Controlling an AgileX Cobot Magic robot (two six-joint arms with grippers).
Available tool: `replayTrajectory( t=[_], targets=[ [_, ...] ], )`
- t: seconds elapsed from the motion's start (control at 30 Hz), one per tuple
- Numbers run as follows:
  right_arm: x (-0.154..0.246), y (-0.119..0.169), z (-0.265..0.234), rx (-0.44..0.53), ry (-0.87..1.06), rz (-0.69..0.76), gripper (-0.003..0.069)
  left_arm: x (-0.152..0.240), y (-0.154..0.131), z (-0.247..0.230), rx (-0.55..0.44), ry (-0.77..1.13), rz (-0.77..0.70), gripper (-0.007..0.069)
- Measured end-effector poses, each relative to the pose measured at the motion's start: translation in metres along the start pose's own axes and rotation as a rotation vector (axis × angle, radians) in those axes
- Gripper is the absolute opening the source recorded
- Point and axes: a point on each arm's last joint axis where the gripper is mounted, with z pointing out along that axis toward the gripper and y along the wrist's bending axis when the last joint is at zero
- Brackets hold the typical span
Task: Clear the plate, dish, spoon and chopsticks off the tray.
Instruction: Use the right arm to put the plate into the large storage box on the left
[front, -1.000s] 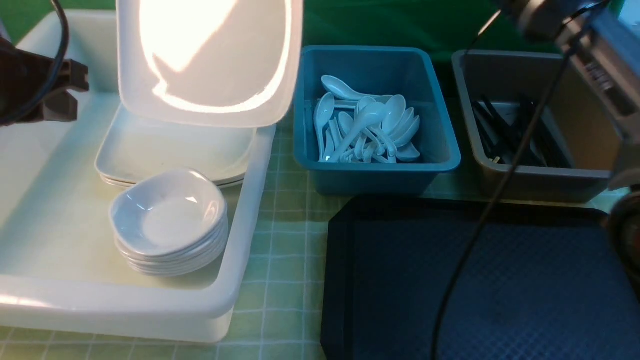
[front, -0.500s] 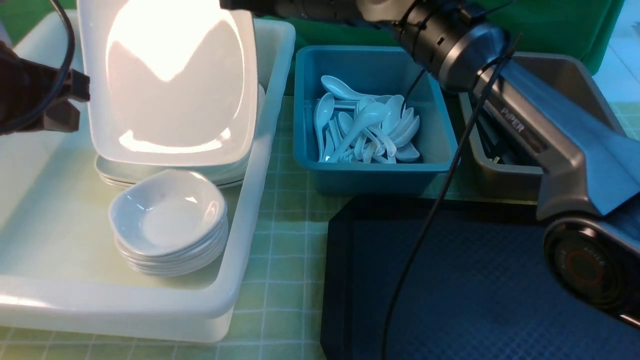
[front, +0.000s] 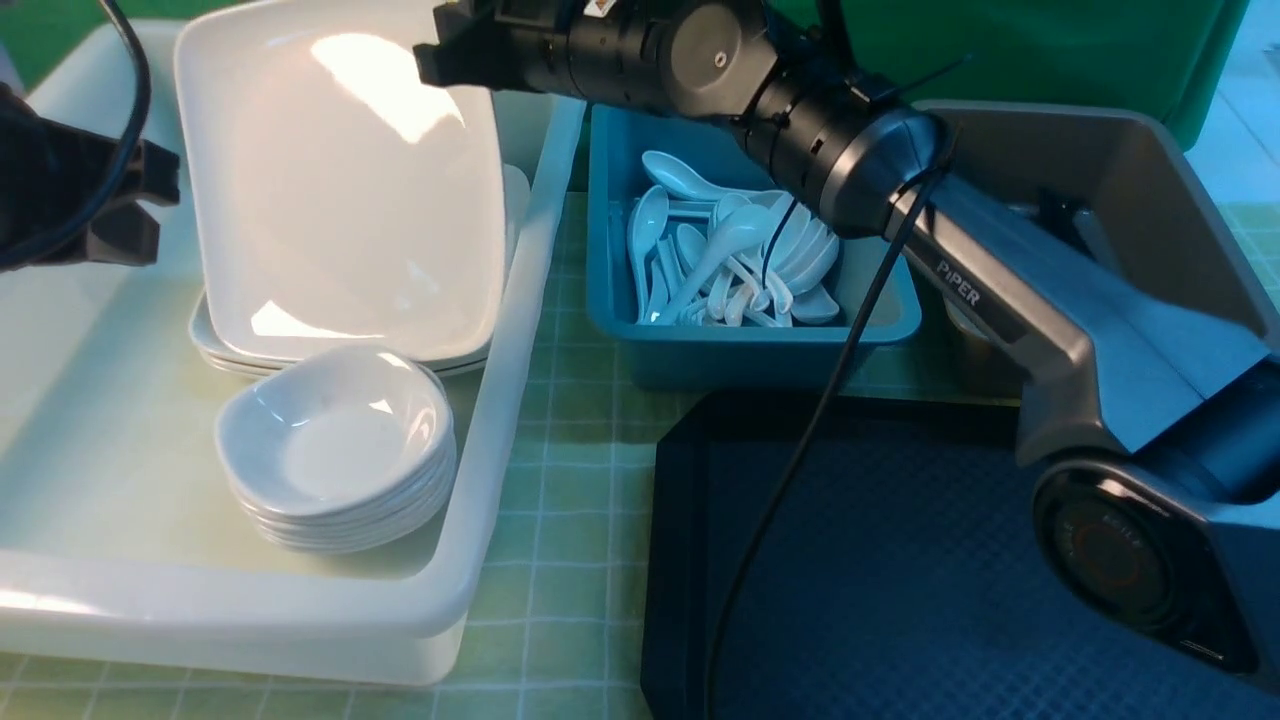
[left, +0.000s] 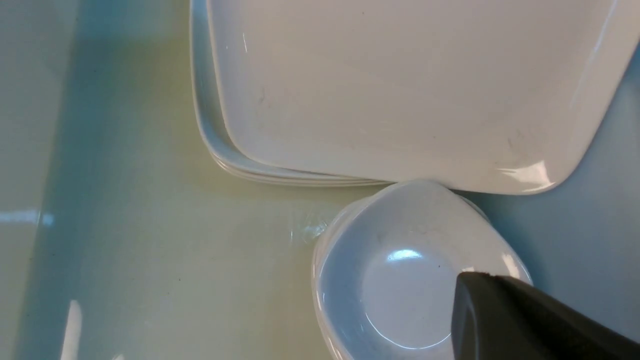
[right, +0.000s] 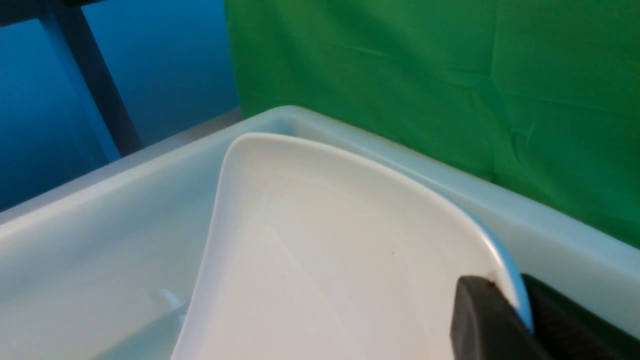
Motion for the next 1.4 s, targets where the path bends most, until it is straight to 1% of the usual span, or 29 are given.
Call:
replayTrajectory(
  t=[0.13, 0.2, 0.27, 0.3, 0.33, 0.37, 0.43, 0.47, 0.73, 0.97, 1.1, 1.23, 1.4],
  targets=[
    [0.002, -0.001, 0.001, 0.003, 0.000, 0.002, 0.0036, 0.000, 0.000, 0.000, 0.000, 0.001, 0.002, -0.0016],
    [0.002, -0.001, 0.001, 0.005, -0.002, 0.001, 0.0059, 0.000, 0.000, 0.000, 0.000, 0.003, 0.001, -0.0016],
    [0.001, -0.001, 0.001, 0.014, -0.012, -0.015, 0.0161, 0.000, 0.000, 0.000, 0.000, 0.004, 0.003, -0.0016],
    [0.001, -0.001, 0.001, 0.015, -0.013, -0.015, 0.0170, 0.000, 0.000, 0.000, 0.000, 0.004, 0.003, -0.0016],
    [0.001, -0.002, 0.001, 0.017, -0.013, -0.020, 0.0236, 0.000, 0.000, 0.000, 0.000, 0.004, 0.003, -0.0016],
    [0.001, -0.002, 0.001, 0.019, -0.014, -0.024, 0.0286, 0.000, 0.000, 0.000, 0.000, 0.004, 0.003, -0.0016],
    [0.001, -0.002, 0.001, 0.020, -0.014, -0.028, 0.0344, 0.000, 0.000, 0.000, 0.000, 0.004, 0.003, -0.0016],
    [0.000, -0.002, 0.001, 0.021, -0.015, -0.028, 0.0355, 0.000, 0.000, 0.000, 0.000, 0.004, 0.005, -0.0016],
    [0.001, -0.002, 0.001, 0.017, -0.005, -0.023, 0.0373, 0.000, 0.000, 0.000, 0.000, 0.004, 0.006, -0.0016],
    [-0.002, -0.003, -0.007, -0.011, 0.085, -0.052, 0.0377, 0.000, 0.000, 0.000, 0.000, 0.004, 0.016, -0.0016],
    [-0.007, -0.004, -0.012, -0.001, 0.115, -0.064, 0.0377, 0.000, 0.000, 0.000, -0.001, 0.001, 0.021, -0.0016],
    [-0.006, -0.010, -0.016, 0.015, 0.185, -0.074, 0.0377, 0.000, 0.000, 0.000, -0.001, -0.003, 0.021, -0.0016],
    [-0.005, -0.010, -0.018, 0.014, 0.212, -0.073, 0.0378, 0.000, 0.000, 0.000, -0.001, -0.003, 0.020, -0.0016]
  ],
)
